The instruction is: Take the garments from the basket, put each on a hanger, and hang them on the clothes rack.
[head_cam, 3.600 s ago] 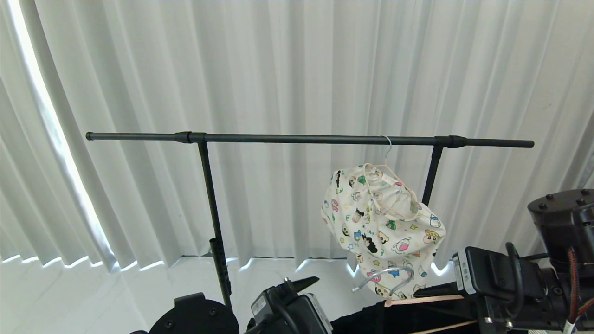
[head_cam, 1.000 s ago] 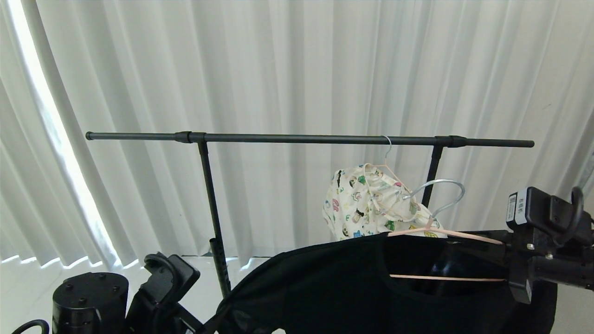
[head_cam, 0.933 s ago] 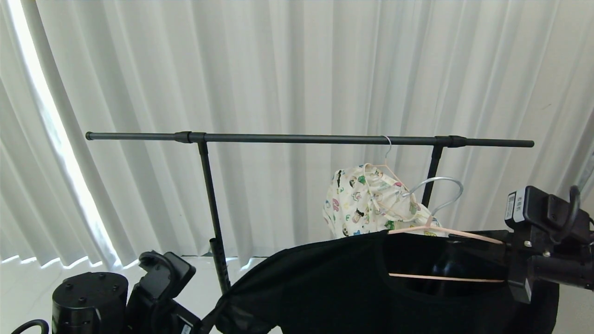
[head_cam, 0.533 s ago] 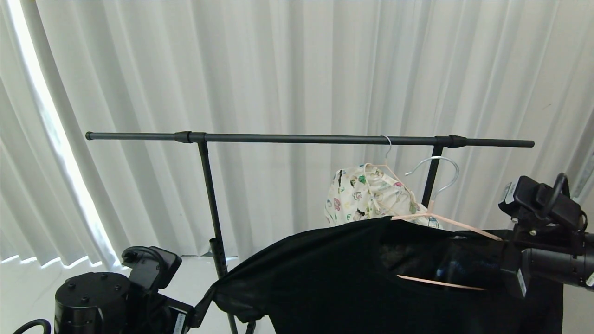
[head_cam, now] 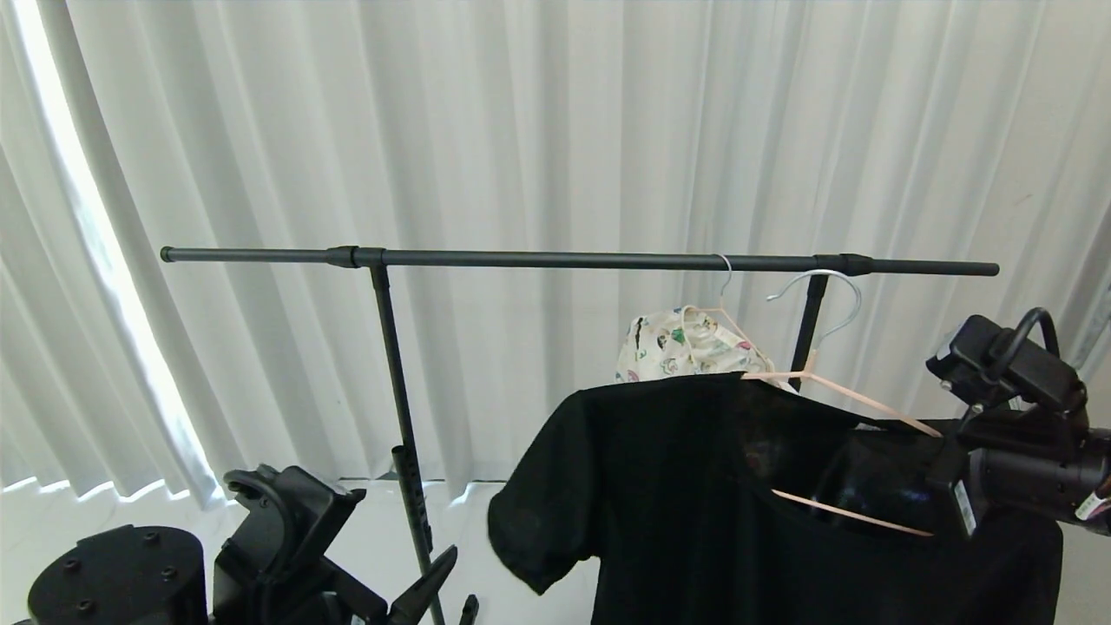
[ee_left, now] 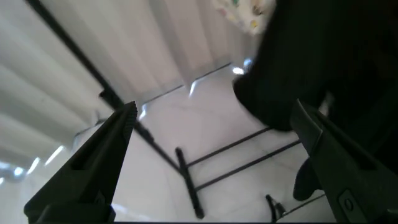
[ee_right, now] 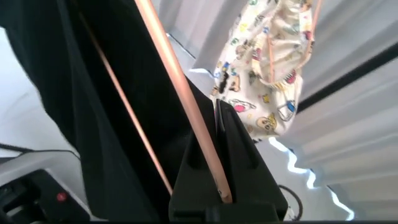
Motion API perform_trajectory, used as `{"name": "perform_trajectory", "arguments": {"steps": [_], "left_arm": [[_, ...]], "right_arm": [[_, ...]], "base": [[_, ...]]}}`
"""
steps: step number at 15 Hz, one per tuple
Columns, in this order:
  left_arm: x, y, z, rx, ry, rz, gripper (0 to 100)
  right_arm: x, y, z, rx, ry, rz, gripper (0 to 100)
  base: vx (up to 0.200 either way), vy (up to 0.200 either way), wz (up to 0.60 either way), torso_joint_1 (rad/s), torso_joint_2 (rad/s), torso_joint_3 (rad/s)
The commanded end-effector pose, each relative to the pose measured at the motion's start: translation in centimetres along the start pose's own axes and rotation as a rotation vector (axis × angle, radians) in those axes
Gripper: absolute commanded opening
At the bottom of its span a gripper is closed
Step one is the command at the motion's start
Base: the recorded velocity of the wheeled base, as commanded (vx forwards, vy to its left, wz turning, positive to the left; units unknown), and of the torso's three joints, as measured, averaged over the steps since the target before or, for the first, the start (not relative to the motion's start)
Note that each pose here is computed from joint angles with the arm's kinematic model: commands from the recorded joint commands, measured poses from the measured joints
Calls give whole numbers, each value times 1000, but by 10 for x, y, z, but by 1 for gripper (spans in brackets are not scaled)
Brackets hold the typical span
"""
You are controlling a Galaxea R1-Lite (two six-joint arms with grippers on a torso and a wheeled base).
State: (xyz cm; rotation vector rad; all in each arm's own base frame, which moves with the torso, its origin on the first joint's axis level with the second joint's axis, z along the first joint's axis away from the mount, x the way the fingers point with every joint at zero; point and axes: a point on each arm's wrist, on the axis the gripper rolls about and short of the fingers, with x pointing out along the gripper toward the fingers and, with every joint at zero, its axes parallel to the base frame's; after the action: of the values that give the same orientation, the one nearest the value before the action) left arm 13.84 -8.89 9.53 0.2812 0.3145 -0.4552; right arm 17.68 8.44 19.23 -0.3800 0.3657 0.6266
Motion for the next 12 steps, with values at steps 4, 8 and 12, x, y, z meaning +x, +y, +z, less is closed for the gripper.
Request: {"name": "perform_trajectory", "arguments": {"steps": [4, 8, 12], "left_arm": [[-11, 8, 8, -20, -72, 42, 100], [-11, 39, -26, -81, 212, 256, 100], [-8, 41, -31, -86, 262, 309, 100]], "right_arm": [[6, -1, 0, 48, 32, -40, 0], [5, 5, 0, 10, 118, -68, 0], [24, 9, 14, 102, 263, -60, 0]], "base": [[0, 0, 0, 0, 0, 0], [0, 0, 0, 0, 0, 0], [0, 0, 0, 0, 0, 0]]}}
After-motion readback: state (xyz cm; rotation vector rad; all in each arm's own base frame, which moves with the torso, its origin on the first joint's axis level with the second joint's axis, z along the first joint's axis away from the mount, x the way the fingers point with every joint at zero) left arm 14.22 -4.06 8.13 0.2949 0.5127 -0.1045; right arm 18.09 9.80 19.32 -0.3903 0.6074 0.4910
